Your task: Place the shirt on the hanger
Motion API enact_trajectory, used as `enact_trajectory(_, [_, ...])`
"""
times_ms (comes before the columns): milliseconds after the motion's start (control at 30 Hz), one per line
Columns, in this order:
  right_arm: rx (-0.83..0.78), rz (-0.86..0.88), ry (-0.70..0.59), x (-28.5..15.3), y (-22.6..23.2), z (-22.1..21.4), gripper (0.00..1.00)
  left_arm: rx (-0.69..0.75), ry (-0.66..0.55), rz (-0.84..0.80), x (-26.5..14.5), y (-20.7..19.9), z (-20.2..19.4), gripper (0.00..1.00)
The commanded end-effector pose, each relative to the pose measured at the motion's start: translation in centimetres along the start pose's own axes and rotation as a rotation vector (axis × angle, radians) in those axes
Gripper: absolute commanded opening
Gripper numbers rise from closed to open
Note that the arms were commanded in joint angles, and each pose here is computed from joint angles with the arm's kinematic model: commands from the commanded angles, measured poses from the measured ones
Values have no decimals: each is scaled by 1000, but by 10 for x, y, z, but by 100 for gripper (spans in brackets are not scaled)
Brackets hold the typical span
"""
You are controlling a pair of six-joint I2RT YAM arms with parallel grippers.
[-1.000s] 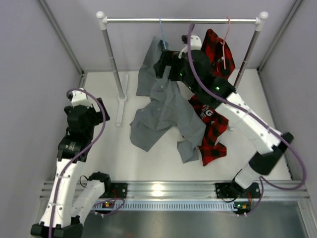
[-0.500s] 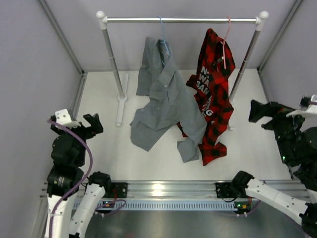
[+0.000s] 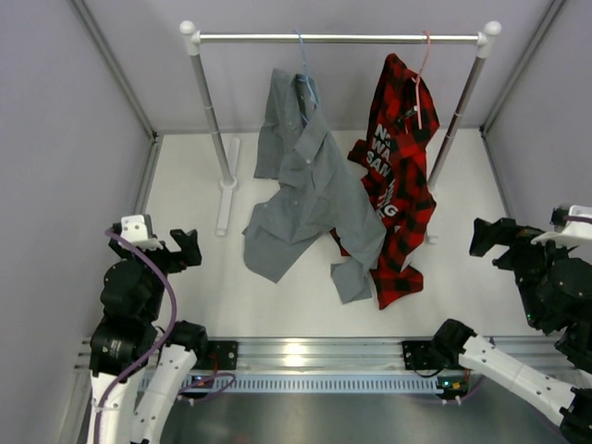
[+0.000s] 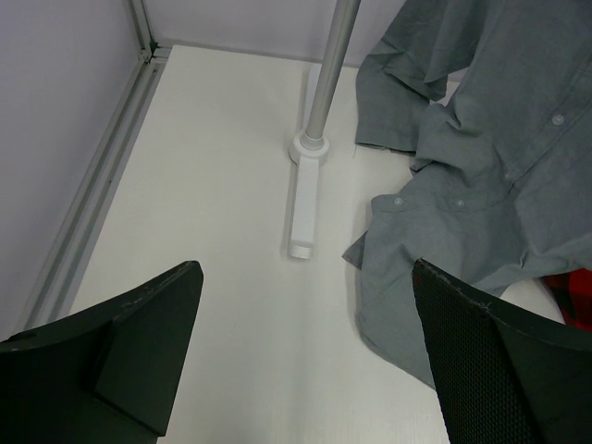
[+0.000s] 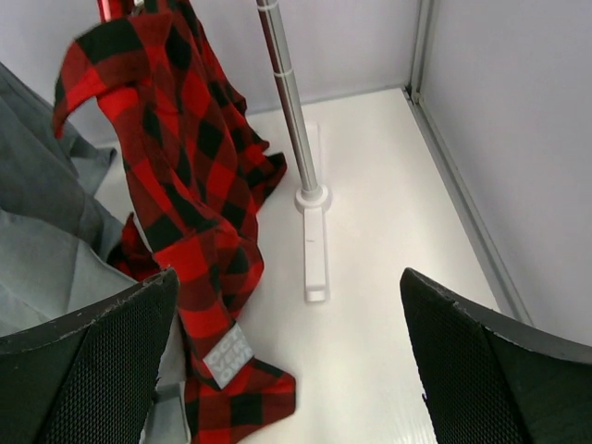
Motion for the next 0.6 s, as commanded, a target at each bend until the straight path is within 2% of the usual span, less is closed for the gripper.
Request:
enact_trajectory(0, [-71,-34,47,5,0,-13,99,25,10,-25,0,-2,-4,98])
enact_trajectory(567, [-77,-68,57,9,0,-19,99,41,19,-28,4,-4,-1,98])
Point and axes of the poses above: each gripper's point midway between its finger pads, its own x axis out along the fingers, its own y axis along the line the jaws close on, z = x × y, the point moved 3 cm from there along -x, back along the fingers, and after that the axes turned 3 degrees about -x, right-handed, at the moved point
